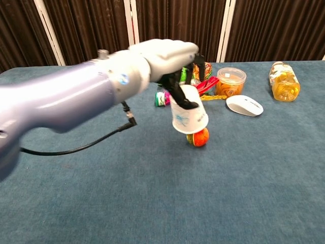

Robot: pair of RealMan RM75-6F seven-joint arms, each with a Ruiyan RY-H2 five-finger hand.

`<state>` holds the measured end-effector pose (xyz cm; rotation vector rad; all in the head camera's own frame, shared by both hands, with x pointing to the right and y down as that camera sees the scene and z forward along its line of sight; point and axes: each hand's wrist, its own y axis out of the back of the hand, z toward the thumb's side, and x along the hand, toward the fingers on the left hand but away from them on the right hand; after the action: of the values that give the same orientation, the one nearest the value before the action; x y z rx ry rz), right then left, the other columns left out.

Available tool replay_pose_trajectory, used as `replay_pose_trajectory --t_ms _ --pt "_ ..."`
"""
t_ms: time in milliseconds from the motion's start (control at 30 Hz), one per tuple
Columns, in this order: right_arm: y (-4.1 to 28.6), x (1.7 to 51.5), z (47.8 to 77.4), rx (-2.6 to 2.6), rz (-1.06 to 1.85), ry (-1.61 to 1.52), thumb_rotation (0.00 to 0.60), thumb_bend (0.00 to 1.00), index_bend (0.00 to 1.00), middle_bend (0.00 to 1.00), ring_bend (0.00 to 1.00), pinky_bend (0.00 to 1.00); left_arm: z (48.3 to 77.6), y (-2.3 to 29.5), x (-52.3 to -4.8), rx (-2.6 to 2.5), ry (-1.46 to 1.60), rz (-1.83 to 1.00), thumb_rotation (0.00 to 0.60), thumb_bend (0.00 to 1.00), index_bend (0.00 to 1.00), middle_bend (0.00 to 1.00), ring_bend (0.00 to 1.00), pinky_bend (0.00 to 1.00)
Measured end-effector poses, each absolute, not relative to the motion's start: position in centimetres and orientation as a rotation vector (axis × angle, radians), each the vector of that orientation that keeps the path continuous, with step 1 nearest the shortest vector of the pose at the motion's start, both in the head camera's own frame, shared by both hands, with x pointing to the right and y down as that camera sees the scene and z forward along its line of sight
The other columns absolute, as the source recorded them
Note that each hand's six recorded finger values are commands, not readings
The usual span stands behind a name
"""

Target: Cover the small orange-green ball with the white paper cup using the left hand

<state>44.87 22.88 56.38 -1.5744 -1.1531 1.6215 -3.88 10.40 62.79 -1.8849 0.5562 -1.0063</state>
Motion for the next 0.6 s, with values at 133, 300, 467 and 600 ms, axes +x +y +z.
replay_pose_trajectory --t_ms 133,300,467,600 --pt "22.8 44.9 56.2 -1.576 1.617 -1.158 0.6 0.35 0.0 0.0 0.0 0.03 63.4 10.7 -2.6 -1.882 0.531 -1.007 0.6 0.26 0.3 0.44 0.37 0.46" --pt "22.8 44.9 56.2 -1.579 1.614 -1.163 0.6 0.35 0.0 0.0 0.0 0.03 64.3 11.2 -1.5 -1.878 0.496 -1.016 0.6 0.26 0.3 0.44 0.37 0.46" --pt "22.8 44.8 56.2 -1.582 1.609 -1.163 0.6 0.35 0.0 0.0 0.0 0.03 65.1 11.5 -1.1 -1.867 0.478 -1.038 0.6 0.25 0.25 0.36 0.34 0.44" --pt "22.7 44.9 56.2 -1.582 1.609 -1.168 0.6 0.35 0.0 0.0 0.0 0.03 65.7 11.7 -0.9 -1.857 0.449 -1.054 0.6 0.21 0.2 0.26 0.25 0.32"
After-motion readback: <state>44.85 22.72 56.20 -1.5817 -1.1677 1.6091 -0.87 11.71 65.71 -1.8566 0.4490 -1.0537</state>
